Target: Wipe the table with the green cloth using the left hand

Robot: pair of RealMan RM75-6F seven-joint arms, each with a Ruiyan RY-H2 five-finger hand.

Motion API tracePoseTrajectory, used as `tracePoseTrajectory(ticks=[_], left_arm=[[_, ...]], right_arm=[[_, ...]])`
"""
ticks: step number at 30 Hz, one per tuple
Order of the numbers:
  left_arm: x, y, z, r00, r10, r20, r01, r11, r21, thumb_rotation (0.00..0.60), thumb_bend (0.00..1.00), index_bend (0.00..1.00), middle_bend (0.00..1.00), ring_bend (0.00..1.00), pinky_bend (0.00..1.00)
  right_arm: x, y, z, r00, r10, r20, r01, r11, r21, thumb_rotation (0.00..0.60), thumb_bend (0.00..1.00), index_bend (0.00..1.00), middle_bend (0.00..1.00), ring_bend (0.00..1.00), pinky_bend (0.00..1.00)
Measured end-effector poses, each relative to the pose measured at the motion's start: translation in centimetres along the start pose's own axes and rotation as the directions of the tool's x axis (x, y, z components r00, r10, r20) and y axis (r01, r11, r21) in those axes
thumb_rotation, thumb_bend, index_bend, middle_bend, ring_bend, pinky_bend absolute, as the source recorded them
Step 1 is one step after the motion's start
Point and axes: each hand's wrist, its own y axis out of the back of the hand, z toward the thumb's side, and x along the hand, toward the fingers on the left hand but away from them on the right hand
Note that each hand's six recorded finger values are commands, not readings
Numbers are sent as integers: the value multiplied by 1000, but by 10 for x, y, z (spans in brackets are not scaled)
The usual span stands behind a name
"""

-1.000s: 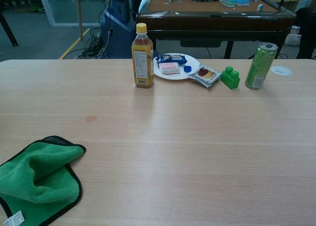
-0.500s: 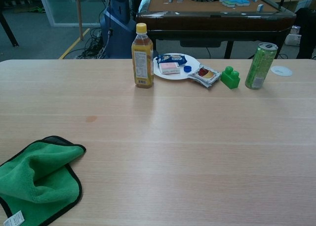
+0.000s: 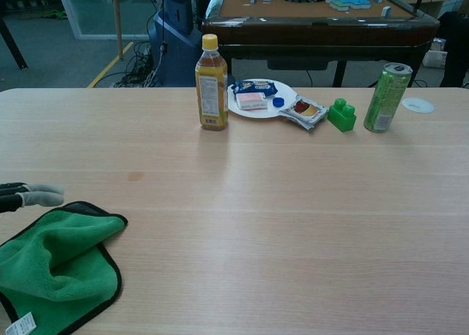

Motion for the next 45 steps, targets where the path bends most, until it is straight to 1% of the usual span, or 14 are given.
tracePoseTrajectory(ticks=[5, 8, 9, 10, 11, 13, 15, 18, 21, 23, 27, 33, 38, 45], left_arm=[[18, -6, 2, 1000, -7, 14, 7, 1000, -4, 600, 180, 69, 0, 40, 162], [28, -8, 2, 1000, 0, 18, 0, 1000, -19, 600, 180, 159, 39, 109, 166], [32, -8, 1, 1000, 5, 19, -4, 1000, -25, 600, 180, 220, 106, 170, 191], [35, -8, 2, 1000, 10, 20, -9, 999, -31, 600, 180, 282, 184, 241, 237], [37, -8, 1, 1000, 15, 20, -14, 999, -37, 600, 180, 316, 227, 280, 273], [42, -8, 1, 1000, 24, 20, -23, 998, -56, 600, 180, 398, 322, 363, 387], [47, -8, 1, 999, 31, 21, -29, 997, -76, 600, 181, 485, 455, 469, 529], [54, -6, -2, 998, 54, 16, -52, 993, -109, 600, 182, 583, 611, 599, 675], [60, 4, -5, 995, 97, 2, -96, 983, -158, 600, 182, 627, 671, 657, 768], [63, 13, -7, 992, 129, -7, -128, 973, -190, 600, 182, 641, 689, 674, 801], [69, 43, -10, 975, 219, -22, -218, 945, -245, 600, 182, 643, 690, 676, 815], [88, 71, -12, 959, 282, -37, -281, 920, -274, 600, 182, 631, 689, 667, 815], [107, 78, -14, 953, 298, -61, -303, 915, -265, 600, 182, 627, 689, 665, 815], [132, 76, -28, 946, 303, -117, -322, 927, -195, 600, 182, 622, 689, 662, 815]], right_arm=[[2, 0, -2, 1000, 1, 6, -1, 1000, -2, 600, 164, 236, 250, 191, 195], [2, 0, -4, 1000, 1, 13, -1, 1000, -2, 600, 164, 235, 250, 191, 195], [3, 0, -5, 1000, 0, 14, 0, 1000, -3, 600, 164, 235, 250, 191, 195], [3, 0, -5, 1000, -1, 15, 1, 1000, -3, 600, 164, 235, 250, 191, 195], [3, 1, -5, 1000, -2, 15, 2, 1000, -3, 600, 164, 236, 250, 191, 195], [4, 1, -6, 1000, -3, 16, 4, 1000, -3, 600, 164, 236, 250, 191, 195], [4, 1, -6, 1000, -4, 19, 4, 1000, -4, 600, 164, 236, 250, 191, 195], [5, 1, -7, 1000, -4, 20, 4, 1000, -5, 600, 164, 235, 250, 191, 195], [6, 2, -8, 1000, -5, 22, 5, 1000, -5, 600, 164, 236, 250, 191, 195], [7, 2, -9, 1000, -6, 25, 7, 1000, -5, 600, 164, 236, 250, 191, 195], [7, 1, -10, 1000, -5, 28, 5, 1000, -7, 600, 164, 236, 250, 191, 195], [7, 0, -9, 1000, -4, 23, 4, 1000, -9, 600, 164, 236, 250, 191, 195], [9, 2, -10, 1000, -7, 28, 8, 1000, -7, 600, 164, 236, 250, 191, 195], [13, 4, -12, 999, -12, 39, 13, 1000, -3, 600, 165, 236, 250, 191, 195]])
